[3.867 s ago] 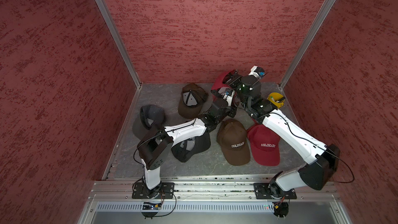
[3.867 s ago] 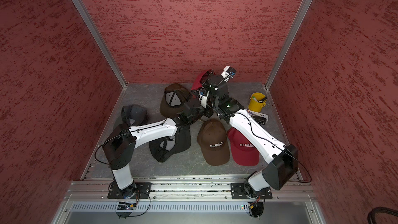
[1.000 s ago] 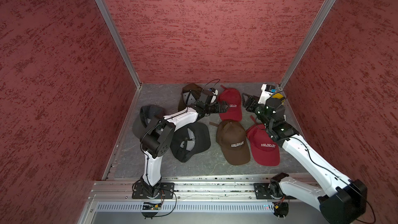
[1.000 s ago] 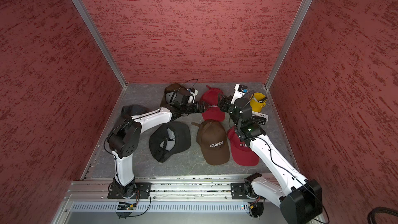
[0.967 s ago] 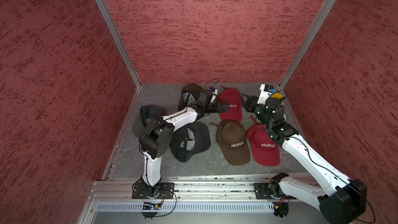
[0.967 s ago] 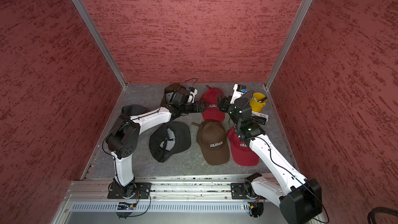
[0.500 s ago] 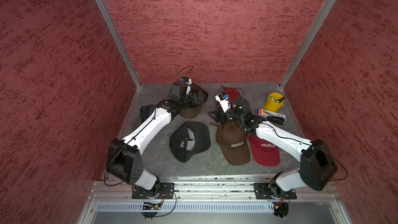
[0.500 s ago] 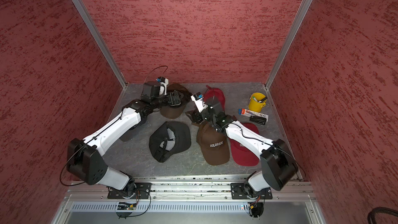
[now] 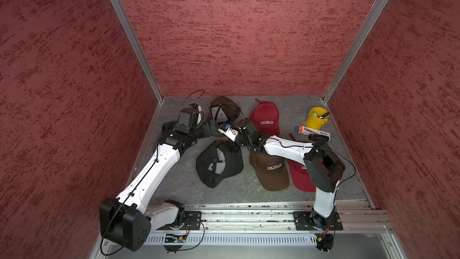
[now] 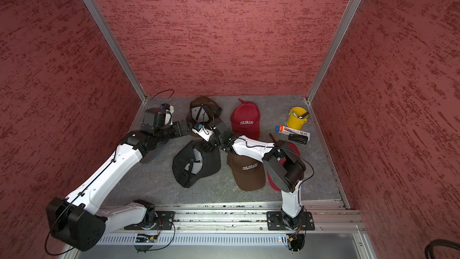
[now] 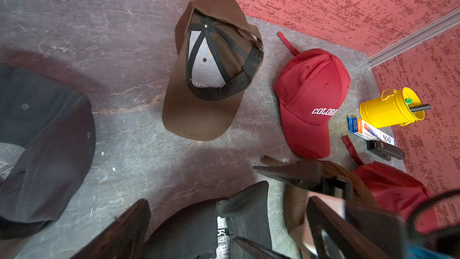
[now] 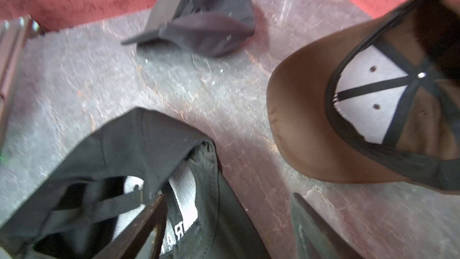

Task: Open the adjustable buckle of the baseball cap
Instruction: Pick up the baseball cap from the center of the board.

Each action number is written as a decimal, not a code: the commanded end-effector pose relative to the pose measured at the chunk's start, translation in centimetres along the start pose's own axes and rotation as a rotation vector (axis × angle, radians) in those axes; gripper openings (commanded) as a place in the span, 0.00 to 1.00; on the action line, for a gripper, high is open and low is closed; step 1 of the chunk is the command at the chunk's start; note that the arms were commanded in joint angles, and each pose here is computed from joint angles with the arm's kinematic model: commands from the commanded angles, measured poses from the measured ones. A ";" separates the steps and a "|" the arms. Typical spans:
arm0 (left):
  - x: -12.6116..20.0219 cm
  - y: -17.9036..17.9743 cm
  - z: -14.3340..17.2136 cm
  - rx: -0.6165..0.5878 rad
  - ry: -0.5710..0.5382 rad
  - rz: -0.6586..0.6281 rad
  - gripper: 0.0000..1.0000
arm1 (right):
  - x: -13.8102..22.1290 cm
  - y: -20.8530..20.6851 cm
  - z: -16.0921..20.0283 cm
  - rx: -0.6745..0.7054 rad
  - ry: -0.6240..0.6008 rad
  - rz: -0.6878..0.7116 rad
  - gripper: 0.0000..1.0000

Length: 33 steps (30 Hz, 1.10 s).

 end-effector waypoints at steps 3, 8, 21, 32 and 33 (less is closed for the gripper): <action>1.0 1.2 0.1 -0.017 -0.006 -0.021 1.00 | -1.3 -0.7 0.8 0.041 0.030 0.030 0.77; 1.0 1.0 0.1 -0.041 -0.003 -0.005 1.00 | -2.5 -0.4 1.2 0.053 0.030 -0.002 0.77; 2.0 1.1 0.1 -0.093 -0.037 0.005 1.00 | -4.0 2.3 1.8 0.036 0.046 -0.177 0.58; 3.7 -1.0 -2.4 -0.175 -0.118 0.109 0.90 | -1.0 4.2 -0.3 -0.011 -0.040 -0.234 0.10; 4.0 -1.4 -2.9 -0.192 -0.132 0.124 0.89 | -0.4 4.3 -0.9 -0.014 -0.051 -0.237 0.07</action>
Point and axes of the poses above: each gripper's point midway between its finger pads, its own x axis back along the fingers, its own y axis along the line the jaws close on, z = x × y, the point moved 1 cm from there along x, back along the fingers, and after that the axes turned 11 degrees about -x, right-handed, at the moved point
